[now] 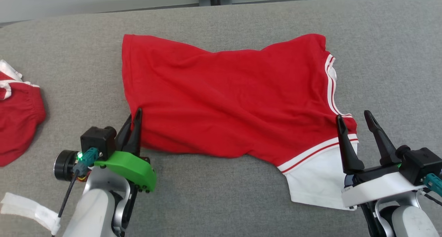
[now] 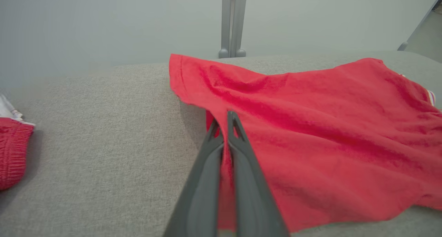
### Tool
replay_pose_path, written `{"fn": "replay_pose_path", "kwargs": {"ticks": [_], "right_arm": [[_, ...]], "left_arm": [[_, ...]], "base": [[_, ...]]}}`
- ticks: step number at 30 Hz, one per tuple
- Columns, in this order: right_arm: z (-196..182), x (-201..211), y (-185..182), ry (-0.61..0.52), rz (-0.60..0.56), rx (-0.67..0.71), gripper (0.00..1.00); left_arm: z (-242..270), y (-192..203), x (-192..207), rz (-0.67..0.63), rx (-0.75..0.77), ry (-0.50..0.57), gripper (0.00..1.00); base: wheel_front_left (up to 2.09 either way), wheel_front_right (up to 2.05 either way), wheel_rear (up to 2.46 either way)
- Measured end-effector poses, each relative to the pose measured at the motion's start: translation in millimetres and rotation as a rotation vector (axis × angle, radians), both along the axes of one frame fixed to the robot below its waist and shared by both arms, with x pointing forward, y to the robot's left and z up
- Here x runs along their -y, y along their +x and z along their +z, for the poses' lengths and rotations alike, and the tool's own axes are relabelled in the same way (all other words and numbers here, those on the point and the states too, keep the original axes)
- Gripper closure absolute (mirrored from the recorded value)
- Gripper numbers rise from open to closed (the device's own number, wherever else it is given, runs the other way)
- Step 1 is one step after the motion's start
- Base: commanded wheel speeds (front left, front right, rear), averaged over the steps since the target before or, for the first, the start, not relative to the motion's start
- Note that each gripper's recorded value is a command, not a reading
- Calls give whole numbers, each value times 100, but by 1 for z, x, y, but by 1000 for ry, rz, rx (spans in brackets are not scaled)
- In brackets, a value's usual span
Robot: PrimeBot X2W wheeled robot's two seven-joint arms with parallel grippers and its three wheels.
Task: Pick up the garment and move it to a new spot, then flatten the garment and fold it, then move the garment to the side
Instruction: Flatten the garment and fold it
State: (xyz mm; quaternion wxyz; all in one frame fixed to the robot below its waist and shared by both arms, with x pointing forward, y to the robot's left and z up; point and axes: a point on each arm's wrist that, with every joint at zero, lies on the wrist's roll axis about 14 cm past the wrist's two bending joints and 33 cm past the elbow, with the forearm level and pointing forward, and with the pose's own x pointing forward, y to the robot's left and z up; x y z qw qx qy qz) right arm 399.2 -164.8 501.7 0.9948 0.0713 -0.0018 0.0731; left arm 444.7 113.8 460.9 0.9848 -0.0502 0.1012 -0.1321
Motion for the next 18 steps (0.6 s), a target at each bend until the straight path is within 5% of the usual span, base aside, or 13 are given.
{"fn": "replay_pose_path", "kwargs": {"ticks": [8,18], "right_arm": [[7,-12,3,11,33,18,0],[-2,7,4,-1,-21,-8,0]], "left_arm": [[0,-22,-13,41,-65,-18,100],[-38,23,-7,29,-150,-27,100]], "base": [[0,0,0],[0,0,0]]}}
